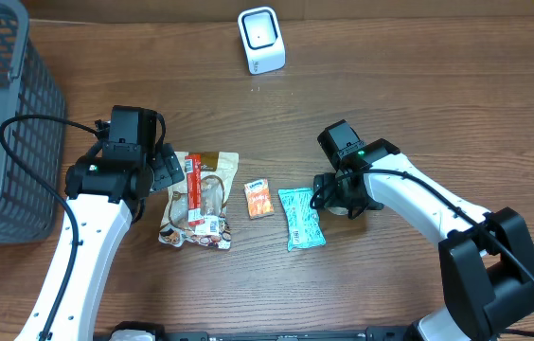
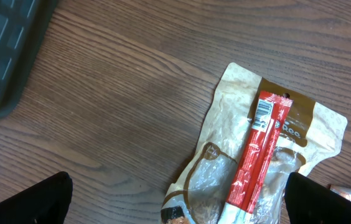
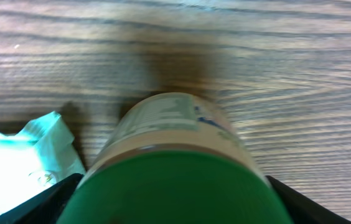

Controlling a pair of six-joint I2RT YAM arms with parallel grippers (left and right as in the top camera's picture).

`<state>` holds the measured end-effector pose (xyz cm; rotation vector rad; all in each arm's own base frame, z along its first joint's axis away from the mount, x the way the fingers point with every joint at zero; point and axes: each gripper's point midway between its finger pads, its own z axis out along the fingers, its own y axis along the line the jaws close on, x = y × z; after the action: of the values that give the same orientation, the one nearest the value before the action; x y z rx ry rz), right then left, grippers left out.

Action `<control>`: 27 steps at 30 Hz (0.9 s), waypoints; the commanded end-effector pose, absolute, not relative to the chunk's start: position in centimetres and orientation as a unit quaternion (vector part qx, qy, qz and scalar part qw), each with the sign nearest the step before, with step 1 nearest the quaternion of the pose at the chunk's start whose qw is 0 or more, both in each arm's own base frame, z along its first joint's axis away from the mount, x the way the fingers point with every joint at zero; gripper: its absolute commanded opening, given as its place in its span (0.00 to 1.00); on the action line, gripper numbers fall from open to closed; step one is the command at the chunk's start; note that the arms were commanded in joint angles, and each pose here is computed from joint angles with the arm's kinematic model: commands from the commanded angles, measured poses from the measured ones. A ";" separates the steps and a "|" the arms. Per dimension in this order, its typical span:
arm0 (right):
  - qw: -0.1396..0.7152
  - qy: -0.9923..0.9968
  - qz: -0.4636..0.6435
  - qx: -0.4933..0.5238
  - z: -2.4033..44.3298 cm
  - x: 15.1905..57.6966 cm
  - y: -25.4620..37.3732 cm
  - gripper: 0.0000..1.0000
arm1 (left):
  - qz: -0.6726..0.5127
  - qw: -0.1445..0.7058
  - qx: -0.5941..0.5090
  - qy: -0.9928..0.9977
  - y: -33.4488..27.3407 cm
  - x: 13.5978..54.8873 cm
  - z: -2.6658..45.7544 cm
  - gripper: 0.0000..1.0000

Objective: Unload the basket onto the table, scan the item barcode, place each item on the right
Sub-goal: 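Close the right gripper around the green jar's body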

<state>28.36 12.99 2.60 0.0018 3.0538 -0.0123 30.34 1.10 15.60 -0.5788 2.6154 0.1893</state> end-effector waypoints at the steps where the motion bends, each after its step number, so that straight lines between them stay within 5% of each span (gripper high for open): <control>1: 0.030 0.999 0.008 -0.033 2.2 27.8 13.5 0.88 | 0.072 0.238 -0.210 0.946 1.3 30.7 16.4 1.00; 27: 0.031 0.999 0.007 -0.040 2.2 27.8 13.5 0.78 | 0.072 0.238 -0.210 0.946 1.3 30.7 16.4 1.00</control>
<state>28.14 13.40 2.58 -0.1091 3.0634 0.0187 30.34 1.09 15.60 -0.5788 2.6156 0.1888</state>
